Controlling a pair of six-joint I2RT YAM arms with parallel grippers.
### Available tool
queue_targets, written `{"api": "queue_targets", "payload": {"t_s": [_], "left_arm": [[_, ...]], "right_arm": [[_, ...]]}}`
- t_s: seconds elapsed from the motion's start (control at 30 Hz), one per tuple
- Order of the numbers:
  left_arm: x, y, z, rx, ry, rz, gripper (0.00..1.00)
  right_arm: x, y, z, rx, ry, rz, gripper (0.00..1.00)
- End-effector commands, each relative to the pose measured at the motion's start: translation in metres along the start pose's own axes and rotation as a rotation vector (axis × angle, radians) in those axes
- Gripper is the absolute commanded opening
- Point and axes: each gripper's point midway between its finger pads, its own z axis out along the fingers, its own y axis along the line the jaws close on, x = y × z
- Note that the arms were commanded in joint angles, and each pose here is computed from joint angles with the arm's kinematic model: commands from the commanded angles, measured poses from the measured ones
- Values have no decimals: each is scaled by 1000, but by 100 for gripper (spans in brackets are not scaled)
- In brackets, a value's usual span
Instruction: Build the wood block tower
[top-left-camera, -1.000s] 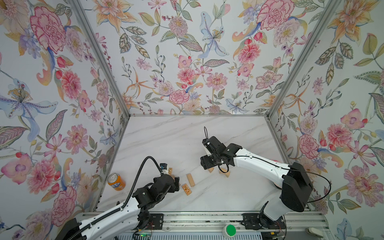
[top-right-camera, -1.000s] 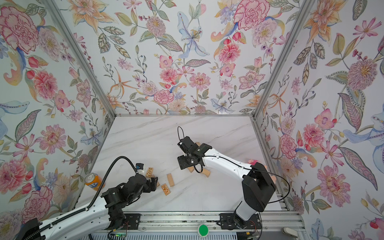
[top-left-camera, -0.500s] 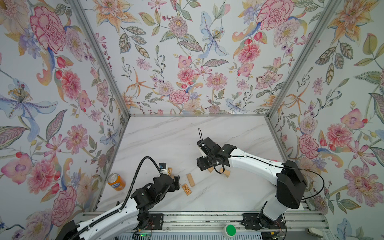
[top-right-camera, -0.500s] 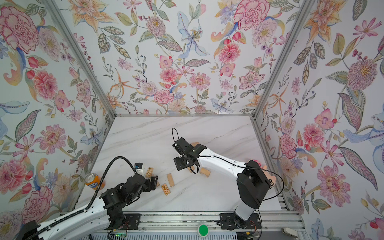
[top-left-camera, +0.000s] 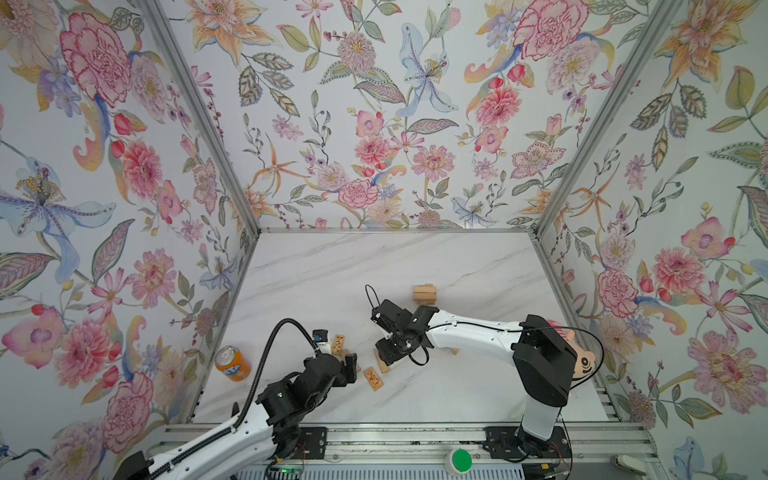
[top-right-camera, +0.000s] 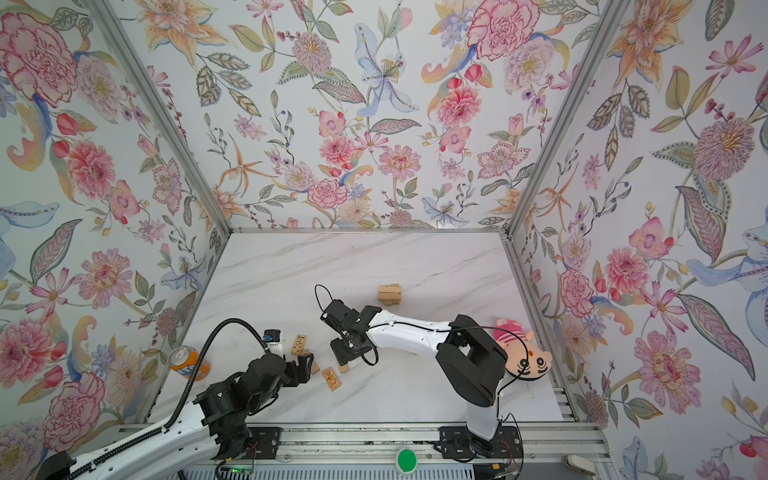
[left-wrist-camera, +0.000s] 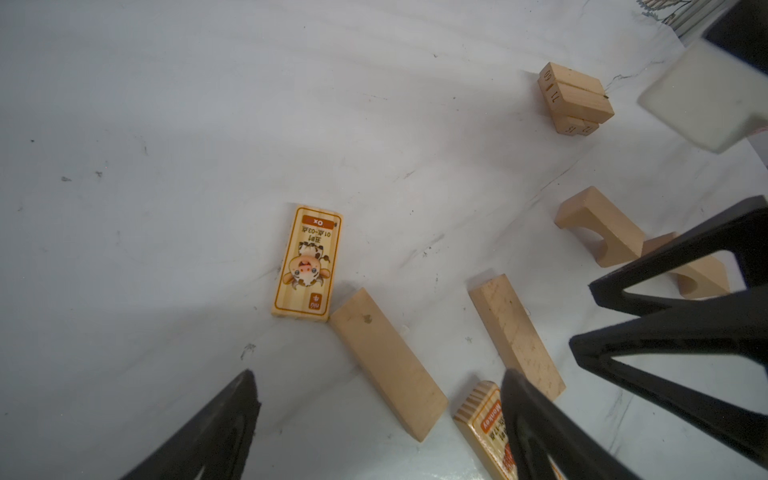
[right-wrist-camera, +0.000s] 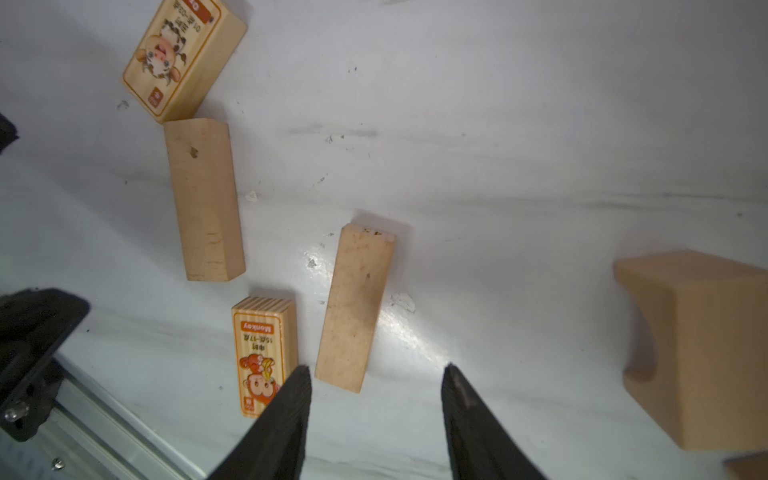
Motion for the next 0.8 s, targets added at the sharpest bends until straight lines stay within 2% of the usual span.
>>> {"api": "queue_targets", "payload": {"t_s": [0.0, 0.43, 0.77], "left_arm": [[6, 12, 1, -39, 5, -6, 92], [6, 12, 1, -30, -1, -10, 92], [4, 13, -4, -19, -16, -16, 93]], "right_arm": [[-6, 9, 2, -8, -10, 14, 53], [-3, 9, 26, 11, 34, 19, 51], [-2, 5, 38, 28, 56, 32, 43]]}}
